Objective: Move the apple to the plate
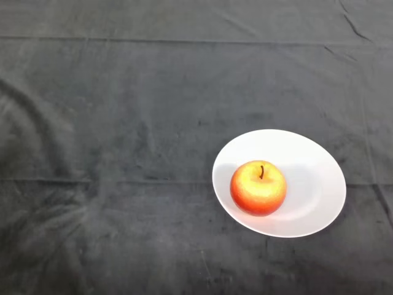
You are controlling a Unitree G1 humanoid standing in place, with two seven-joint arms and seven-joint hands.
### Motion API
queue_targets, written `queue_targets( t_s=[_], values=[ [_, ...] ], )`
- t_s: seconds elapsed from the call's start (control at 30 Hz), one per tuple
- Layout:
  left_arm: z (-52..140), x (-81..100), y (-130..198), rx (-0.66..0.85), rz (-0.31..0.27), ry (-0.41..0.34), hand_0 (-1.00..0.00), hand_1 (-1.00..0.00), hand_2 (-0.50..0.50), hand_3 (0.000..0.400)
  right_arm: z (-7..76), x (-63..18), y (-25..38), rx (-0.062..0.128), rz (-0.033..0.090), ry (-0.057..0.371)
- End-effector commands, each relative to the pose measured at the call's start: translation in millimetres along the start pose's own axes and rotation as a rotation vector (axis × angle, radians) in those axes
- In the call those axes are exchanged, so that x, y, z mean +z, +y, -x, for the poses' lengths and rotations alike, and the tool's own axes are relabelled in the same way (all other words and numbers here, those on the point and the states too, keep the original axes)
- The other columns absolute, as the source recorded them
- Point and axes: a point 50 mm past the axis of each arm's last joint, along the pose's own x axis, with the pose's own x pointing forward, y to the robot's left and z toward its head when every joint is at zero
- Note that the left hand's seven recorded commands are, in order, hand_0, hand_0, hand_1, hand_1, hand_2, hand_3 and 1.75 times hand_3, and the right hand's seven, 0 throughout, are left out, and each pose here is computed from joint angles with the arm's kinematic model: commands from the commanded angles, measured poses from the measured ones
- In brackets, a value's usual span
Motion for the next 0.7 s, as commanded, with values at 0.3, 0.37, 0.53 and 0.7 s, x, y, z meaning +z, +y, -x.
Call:
queue_targets(
  t_s=[0.3, 0.37, 0.53, 0.7],
  values=[
    [-0.6, 12.8, 18.5, 0.079, 0.012, -0.015, 0.0, 0.0, 0.0, 0.0, -2.3, 10.1, 6.6, 0.018, 0.008, -0.031],
    [-0.6, 12.7, 18.5, 0.081, 0.013, -0.015, 0.0, 0.0, 0.0, 0.0, -2.3, 10.1, 6.6, 0.018, 0.007, -0.031],
    [-0.6, 12.5, 18.0, 0.082, 0.012, -0.016, 0.0, 0.0, 0.0, 0.0, -2.3, 10.1, 6.6, 0.018, 0.007, -0.031],
    [-0.6, 12.2, 17.5, 0.08, 0.007, -0.016, 0.0, 0.0, 0.0, 0.0, -2.3, 10.1, 6.6, 0.018, 0.007, -0.031]
  ],
)
